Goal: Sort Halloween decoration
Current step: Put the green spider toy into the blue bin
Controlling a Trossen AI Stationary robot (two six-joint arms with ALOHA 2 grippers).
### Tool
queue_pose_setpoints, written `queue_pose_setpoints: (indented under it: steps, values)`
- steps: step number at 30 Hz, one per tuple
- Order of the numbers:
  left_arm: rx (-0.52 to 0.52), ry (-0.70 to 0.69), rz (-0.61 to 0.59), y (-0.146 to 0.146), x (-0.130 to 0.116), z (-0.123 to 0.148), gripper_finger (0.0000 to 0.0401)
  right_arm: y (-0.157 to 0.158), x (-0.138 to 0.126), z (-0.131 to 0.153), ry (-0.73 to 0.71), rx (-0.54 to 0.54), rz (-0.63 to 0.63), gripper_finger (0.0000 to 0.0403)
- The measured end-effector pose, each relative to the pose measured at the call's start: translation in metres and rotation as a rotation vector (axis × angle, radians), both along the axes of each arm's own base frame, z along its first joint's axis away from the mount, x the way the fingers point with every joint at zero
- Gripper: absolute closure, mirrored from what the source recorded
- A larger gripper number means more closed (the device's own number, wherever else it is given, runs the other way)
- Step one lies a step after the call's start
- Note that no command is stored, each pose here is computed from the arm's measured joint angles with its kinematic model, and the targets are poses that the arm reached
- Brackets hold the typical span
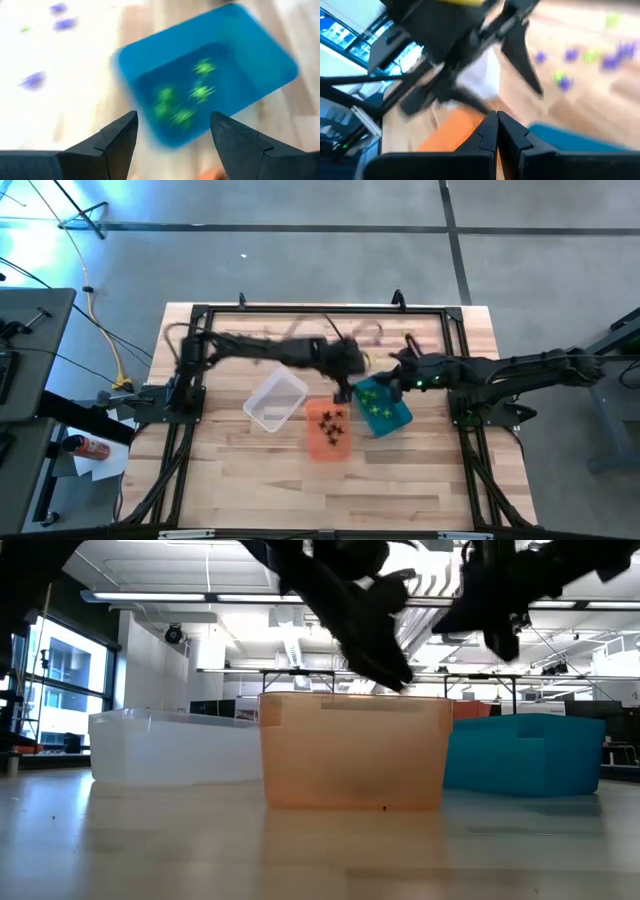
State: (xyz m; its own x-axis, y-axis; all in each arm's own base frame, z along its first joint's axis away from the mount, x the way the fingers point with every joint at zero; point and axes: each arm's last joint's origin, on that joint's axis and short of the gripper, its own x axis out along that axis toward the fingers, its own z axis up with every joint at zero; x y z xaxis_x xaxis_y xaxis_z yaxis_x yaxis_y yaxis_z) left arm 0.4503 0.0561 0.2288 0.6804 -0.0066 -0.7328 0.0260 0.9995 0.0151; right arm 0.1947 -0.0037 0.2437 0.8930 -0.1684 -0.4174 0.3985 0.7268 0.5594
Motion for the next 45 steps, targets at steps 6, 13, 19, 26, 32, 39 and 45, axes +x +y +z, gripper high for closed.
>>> queue_pose_setpoints:
  steps: [6,13,19,26,32,39,45]
  values:
    - [-0.046,-0.056,0.181,0.044,-0.056,0.059,0.0165,-0.006,-0.008,0.050,-0.110,-0.195,-0.015,0.0403]
    - [-0.134,-0.458,0.250,0.041,-0.129,0.090,0.0165,-0.013,-0.005,0.071,-0.131,-0.317,-0.007,0.0403]
    - [-0.288,-0.630,0.350,0.008,-0.185,0.066,0.0165,-0.022,0.006,0.061,-0.081,-0.270,-0.056,0.0403]
    - [-0.328,-0.662,0.447,-0.011,-0.221,0.049,0.0165,-0.042,0.030,0.045,-0.029,-0.207,-0.109,0.0403]
    - [-0.126,-0.790,0.427,0.000,-0.240,0.071,0.0165,-0.070,0.077,0.045,0.160,-0.184,-0.064,0.0403]
    - [-0.007,-0.888,0.453,0.021,-0.268,0.090,0.0165,-0.113,0.139,0.019,0.401,-0.032,-0.081,0.0397]
    - [-0.050,-0.859,0.412,0.028,-0.273,0.088,0.0165,-0.130,0.184,-0.016,0.507,0.069,-0.091,0.0333]
